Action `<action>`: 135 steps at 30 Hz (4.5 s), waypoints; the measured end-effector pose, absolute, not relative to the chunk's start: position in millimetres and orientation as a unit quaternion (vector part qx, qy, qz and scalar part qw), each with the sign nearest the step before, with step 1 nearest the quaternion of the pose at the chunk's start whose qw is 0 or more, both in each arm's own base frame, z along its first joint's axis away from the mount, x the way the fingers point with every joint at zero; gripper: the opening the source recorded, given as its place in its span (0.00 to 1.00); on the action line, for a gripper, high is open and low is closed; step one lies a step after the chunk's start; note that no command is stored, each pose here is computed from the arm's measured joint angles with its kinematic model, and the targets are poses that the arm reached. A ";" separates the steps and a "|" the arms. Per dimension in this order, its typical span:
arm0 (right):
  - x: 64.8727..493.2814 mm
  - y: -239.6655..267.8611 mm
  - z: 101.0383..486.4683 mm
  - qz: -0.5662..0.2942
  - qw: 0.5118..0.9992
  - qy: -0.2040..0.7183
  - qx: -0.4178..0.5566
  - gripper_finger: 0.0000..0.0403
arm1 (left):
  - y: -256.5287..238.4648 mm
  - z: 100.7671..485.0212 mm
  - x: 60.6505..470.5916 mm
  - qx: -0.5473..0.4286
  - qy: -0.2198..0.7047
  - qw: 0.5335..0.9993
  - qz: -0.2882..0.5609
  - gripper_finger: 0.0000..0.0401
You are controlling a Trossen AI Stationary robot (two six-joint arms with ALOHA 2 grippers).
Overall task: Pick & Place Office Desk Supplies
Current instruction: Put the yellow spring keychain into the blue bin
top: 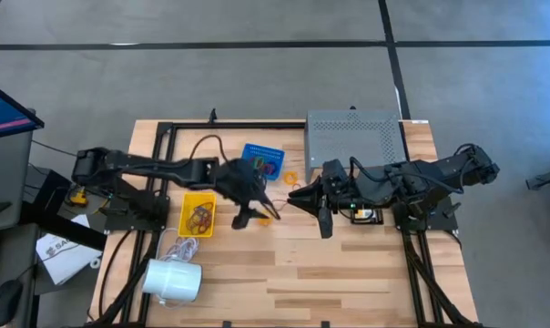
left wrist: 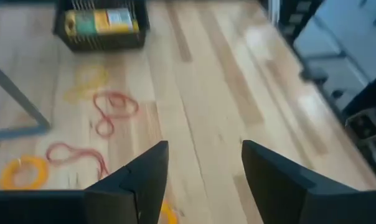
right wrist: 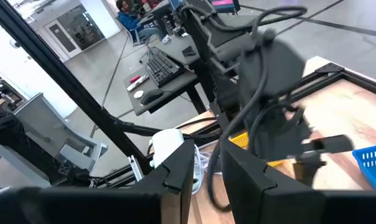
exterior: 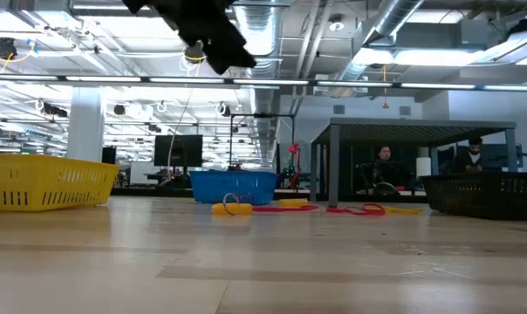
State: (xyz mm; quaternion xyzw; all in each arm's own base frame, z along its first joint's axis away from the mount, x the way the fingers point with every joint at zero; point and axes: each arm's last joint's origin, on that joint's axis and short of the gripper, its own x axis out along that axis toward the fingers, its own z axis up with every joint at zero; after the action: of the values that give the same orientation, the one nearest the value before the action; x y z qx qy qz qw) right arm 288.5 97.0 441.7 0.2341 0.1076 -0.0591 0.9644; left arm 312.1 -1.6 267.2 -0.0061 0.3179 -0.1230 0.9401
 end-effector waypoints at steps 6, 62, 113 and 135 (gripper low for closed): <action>288.8 96.7 442.9 -0.059 0.964 0.102 0.240 0.19 | -21.0 237.7 318.2 0.010 0.394 0.912 -0.113 0.52; 285.9 105.6 443.9 -0.044 0.960 0.100 0.259 0.19 | -19.5 127.7 352.2 -0.001 0.528 0.849 -0.038 0.52; 285.5 105.5 442.3 -0.045 0.962 0.108 0.245 0.19 | 71.4 276.1 287.9 -0.158 0.314 0.912 0.212 0.01; 285.4 107.4 443.8 -0.039 0.962 0.102 0.250 0.19 | 139.2 191.4 311.4 -0.258 0.399 0.854 0.211 0.01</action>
State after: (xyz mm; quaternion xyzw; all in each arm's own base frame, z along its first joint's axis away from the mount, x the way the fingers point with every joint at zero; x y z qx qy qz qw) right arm 285.4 107.4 443.8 0.2498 0.1021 -0.0389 0.9621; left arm 311.4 139.2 191.4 -0.2582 0.3995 0.2106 0.8541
